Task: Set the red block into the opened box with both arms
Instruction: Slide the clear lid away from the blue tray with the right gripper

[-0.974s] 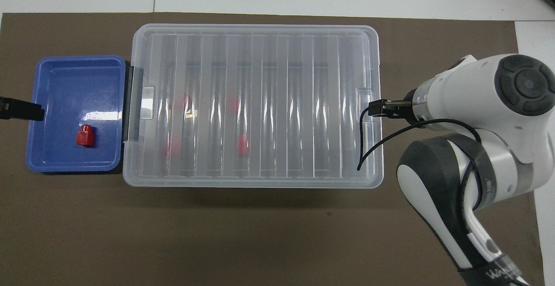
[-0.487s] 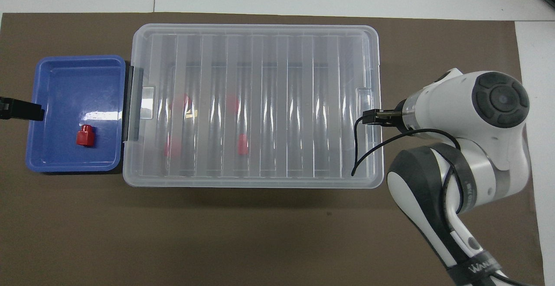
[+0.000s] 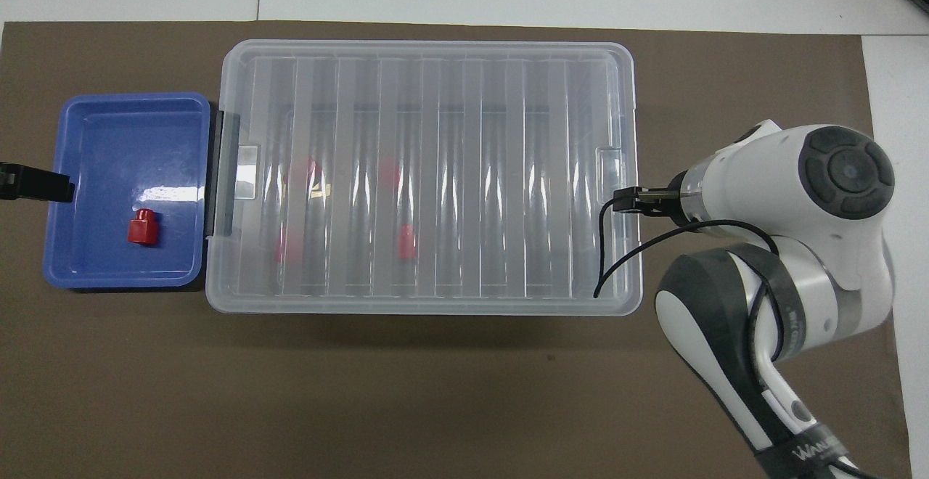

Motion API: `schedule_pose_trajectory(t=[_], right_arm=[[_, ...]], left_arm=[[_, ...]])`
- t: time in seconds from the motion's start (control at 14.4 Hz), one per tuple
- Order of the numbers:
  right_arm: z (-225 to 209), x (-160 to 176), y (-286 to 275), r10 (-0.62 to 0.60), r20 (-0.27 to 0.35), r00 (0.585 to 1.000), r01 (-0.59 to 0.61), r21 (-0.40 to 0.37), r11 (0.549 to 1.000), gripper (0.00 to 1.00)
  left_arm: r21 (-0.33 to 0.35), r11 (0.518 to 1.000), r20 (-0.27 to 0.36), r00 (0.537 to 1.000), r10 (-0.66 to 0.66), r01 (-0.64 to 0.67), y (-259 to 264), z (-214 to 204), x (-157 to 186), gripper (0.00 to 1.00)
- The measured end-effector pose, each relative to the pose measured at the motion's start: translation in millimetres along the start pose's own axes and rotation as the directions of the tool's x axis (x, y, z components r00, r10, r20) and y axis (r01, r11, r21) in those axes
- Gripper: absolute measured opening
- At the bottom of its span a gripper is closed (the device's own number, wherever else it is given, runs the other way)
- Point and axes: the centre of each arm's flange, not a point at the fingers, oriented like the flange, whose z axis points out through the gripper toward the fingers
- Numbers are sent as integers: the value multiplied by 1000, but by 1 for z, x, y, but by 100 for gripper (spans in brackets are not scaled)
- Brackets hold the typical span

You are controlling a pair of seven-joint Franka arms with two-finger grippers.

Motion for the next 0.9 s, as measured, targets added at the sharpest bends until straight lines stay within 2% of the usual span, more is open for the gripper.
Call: schedule_pose_trajectory(t=[0.42,0.9], right_arm=[[7,11,60,-83,17,996,84,-12,996,100],[5,19,160,-272,29,962,272,-21,962,100]], left_arm=[[0,1000,0,1000,0,0,0,0,0,100],[0,1000,0,1000,0,0,0,0,0,100]])
